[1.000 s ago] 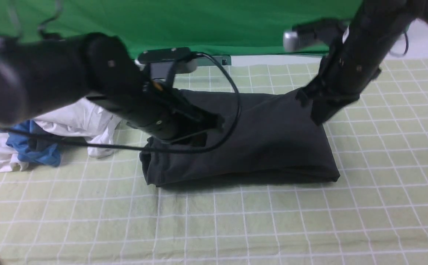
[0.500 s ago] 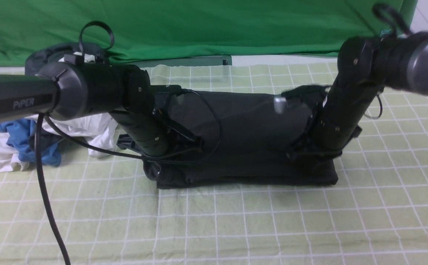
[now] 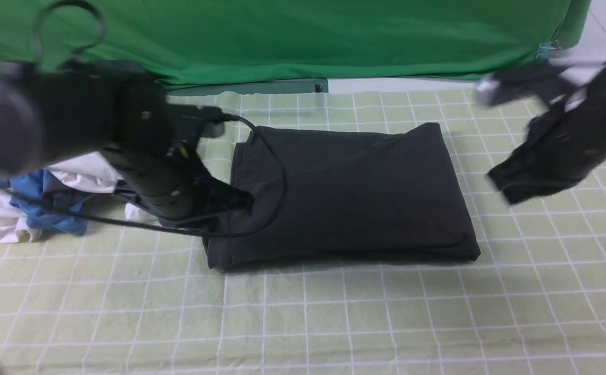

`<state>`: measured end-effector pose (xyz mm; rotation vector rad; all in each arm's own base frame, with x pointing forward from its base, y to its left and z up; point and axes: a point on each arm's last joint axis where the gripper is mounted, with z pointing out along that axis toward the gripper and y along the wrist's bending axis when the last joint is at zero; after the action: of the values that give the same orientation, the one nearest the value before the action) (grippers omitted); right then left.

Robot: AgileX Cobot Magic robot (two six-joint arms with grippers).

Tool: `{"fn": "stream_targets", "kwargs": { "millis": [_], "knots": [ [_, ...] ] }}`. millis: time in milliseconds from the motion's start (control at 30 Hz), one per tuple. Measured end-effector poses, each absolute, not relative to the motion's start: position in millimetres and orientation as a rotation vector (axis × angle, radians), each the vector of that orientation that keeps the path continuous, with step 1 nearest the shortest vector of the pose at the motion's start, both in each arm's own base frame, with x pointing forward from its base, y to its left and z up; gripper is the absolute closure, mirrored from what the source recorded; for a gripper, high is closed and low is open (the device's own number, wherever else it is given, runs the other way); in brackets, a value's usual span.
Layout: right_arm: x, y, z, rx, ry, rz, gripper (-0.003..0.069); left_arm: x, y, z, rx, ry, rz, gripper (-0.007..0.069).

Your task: Fold a long-sleeved shirt over a green coffee tablecloth.

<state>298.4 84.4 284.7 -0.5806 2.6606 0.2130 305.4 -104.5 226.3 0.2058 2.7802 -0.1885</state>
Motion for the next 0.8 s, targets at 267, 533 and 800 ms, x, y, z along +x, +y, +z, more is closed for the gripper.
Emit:
{"fn": "stream_targets", "kwargs": {
  "millis": [267, 533, 800],
  "knots": [
    [199, 52, 348, -0.45, 2.111, 0.136, 0.0657, 212, -75, 258, 0.119, 2.514, -0.3, 0.0612],
    [105, 25, 327, -0.36, 1.581, 0.02, 0.0657, 128, -46, 262, 0.073, 2.134, -0.397, 0.0612],
    [70, 17, 298, -0.304, 1.479, 0.043, 0.0658, 95, -33, 262, 0.066, 1.857, -0.427, 0.0612]
  ]
}}
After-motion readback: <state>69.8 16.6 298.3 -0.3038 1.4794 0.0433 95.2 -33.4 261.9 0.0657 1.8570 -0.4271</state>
